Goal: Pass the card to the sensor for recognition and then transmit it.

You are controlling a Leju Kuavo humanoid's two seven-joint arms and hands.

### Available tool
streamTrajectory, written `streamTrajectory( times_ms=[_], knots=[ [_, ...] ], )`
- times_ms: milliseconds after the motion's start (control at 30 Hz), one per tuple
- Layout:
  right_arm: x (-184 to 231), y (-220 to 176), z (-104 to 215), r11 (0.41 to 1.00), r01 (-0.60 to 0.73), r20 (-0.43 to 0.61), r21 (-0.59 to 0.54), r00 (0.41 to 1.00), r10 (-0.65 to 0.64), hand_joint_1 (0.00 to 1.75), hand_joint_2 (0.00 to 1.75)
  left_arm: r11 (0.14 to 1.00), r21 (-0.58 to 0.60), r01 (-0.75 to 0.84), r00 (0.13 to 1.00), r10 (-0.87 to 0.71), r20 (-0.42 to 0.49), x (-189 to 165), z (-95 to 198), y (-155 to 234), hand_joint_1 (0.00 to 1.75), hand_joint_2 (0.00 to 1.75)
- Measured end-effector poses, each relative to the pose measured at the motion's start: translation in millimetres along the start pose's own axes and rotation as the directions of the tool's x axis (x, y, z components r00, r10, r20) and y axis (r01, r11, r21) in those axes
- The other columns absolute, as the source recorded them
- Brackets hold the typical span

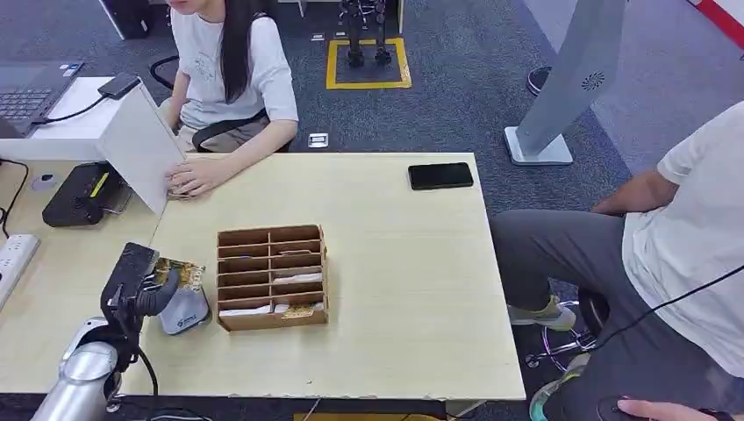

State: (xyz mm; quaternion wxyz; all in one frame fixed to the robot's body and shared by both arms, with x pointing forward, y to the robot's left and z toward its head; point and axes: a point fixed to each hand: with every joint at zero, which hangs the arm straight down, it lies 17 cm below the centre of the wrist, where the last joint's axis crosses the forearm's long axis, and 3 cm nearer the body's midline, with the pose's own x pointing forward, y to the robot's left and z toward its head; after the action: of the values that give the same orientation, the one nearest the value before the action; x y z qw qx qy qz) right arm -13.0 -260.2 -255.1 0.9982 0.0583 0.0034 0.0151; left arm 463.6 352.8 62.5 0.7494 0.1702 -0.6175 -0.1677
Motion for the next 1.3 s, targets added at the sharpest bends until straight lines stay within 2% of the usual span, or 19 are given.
streamTrajectory(
  times_ms=[567,1300],
  knots=[
    [-1,0,-3,0.999,0.003,-0.013,-0.032,1.000,-0.003,0.00,0.00,0.999,0.018,-0.042,0.999,0.043,-0.010,1,-8,0,1.75,1.75],
    [0,6,-5,1.000,0.001,-0.017,-0.023,1.000,-0.002,0.00,0.00,0.997,0.070,0.019,0.998,-0.015,-0.055,-24,-9,1,1.75,1.75]
  ],
)
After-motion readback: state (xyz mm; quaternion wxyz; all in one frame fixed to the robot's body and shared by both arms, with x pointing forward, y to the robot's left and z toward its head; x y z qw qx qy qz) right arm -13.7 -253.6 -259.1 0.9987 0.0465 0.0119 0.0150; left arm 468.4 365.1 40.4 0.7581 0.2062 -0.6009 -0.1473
